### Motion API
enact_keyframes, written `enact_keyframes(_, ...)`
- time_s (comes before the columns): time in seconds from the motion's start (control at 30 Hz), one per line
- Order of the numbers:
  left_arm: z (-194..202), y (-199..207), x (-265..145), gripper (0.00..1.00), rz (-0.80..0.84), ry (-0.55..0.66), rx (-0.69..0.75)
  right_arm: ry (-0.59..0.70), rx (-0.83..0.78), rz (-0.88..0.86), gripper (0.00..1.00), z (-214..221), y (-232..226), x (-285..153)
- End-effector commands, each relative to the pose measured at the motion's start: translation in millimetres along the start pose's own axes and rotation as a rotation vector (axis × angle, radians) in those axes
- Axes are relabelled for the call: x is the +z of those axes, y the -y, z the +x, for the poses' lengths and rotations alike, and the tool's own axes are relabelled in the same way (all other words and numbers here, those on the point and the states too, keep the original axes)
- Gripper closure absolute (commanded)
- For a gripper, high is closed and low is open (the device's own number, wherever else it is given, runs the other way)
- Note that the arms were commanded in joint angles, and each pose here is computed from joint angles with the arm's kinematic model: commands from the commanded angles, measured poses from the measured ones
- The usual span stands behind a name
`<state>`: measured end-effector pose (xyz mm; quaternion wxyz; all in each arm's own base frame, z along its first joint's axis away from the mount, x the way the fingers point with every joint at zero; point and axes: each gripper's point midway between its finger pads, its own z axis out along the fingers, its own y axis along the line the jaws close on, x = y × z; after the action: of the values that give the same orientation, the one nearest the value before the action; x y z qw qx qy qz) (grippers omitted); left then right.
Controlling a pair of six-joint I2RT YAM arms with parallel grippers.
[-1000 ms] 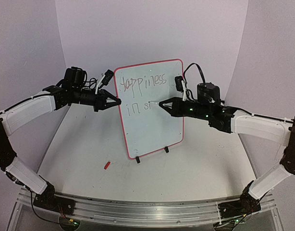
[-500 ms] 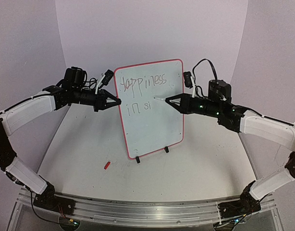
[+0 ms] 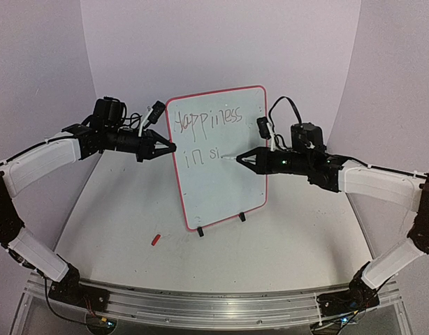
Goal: Write a sentence on the whiteboard
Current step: Write on the whiteboard with the whiteboard.
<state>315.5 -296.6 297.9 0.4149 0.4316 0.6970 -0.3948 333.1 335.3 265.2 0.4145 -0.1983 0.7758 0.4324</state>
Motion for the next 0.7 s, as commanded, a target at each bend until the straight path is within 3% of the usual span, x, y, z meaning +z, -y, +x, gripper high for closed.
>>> enact_keyframes(0.0,53,8,10,1.00,0.019,-0.178,-0.078,0.054,-0.029,0.033,1.00,-18,2,-1)
enact_keyframes(0.67,53,8,10,1.00,0.022,-0.179,-0.078,0.064,-0.024,0.055,1.00,-27,8,11)
